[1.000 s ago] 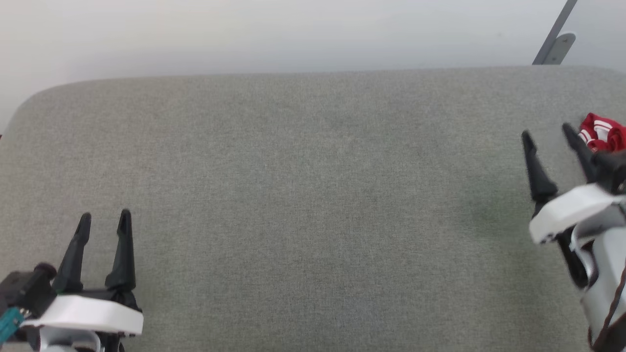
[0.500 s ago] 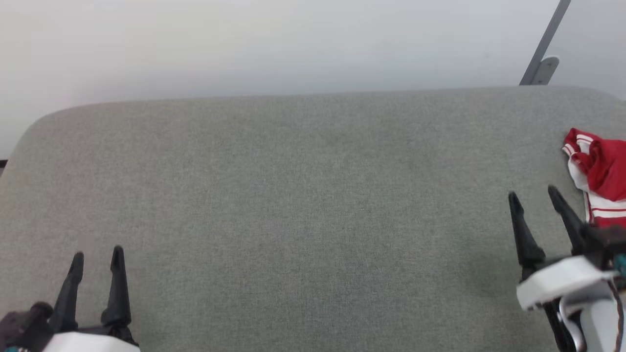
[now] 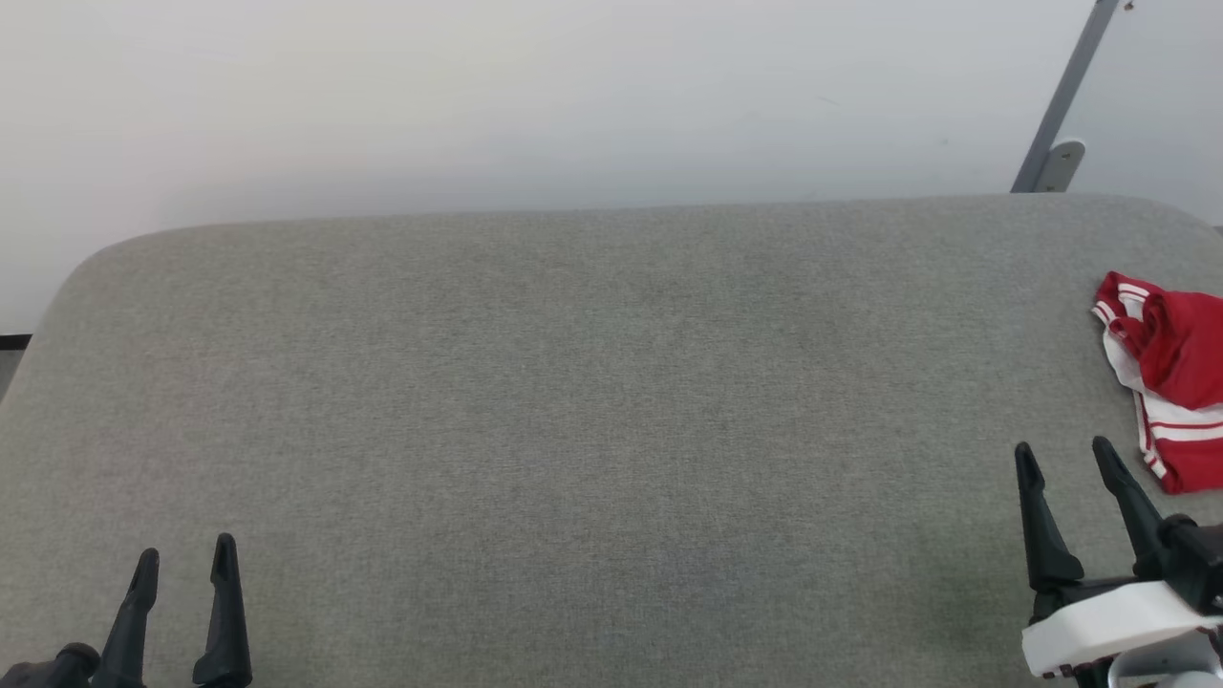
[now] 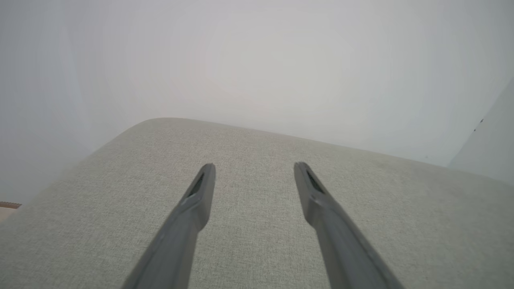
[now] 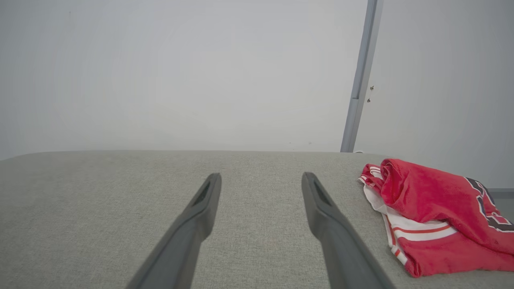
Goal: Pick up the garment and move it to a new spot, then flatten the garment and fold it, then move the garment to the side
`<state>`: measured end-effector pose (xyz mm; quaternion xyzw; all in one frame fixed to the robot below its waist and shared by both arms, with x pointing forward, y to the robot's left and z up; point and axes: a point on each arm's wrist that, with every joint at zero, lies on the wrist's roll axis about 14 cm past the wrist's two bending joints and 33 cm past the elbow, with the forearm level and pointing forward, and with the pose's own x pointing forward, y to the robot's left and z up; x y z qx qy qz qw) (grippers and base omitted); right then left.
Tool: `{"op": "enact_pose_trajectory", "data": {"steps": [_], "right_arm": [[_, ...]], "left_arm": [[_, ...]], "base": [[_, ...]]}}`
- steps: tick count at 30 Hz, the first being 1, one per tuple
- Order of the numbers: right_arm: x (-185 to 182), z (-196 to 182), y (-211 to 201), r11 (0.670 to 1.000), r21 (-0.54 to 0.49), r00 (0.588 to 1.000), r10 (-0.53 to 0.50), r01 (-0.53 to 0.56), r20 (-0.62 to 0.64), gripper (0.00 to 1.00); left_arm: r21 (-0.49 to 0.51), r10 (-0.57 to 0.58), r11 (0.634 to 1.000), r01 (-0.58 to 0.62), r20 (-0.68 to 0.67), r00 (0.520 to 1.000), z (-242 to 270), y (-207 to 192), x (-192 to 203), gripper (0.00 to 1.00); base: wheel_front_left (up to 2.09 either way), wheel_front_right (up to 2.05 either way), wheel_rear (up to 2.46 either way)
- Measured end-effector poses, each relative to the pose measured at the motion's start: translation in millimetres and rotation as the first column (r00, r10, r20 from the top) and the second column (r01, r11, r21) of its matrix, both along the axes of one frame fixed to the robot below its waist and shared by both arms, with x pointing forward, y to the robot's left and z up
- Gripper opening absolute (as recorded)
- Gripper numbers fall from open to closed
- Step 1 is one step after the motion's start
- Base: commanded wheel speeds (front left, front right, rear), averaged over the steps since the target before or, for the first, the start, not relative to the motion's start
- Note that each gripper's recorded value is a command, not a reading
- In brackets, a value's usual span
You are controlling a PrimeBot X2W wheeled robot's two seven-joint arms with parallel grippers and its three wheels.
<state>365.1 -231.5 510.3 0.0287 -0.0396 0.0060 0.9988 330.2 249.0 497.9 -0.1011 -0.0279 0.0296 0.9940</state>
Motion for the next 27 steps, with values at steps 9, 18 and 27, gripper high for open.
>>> {"op": "enact_pose_trajectory", "data": {"steps": [9,18,27], "right_arm": [[-2,0,5,1.0,0.018,1.0,0.001,-0.001,0.005,1.0],[0,1,9,1.0,0.018,1.0,0.013,-0.013,0.008,1.0],[1,2,13,1.0,0.017,1.0,0.026,-0.026,0.01,1.0]], "left_arm": [[-0.012,0.028,1.0,-0.028,0.004,1.0,0,5,-5,1.0],[-0.016,0.039,0.999,-0.039,0.006,0.999,0,7,-8,1.0],[-0.021,0.048,0.999,-0.048,-0.007,0.999,-4,9,-14,1.0]], "base": [[0.0,0.0,0.0],[0.0,0.0,0.0],[0.0,0.0,0.0]]}}
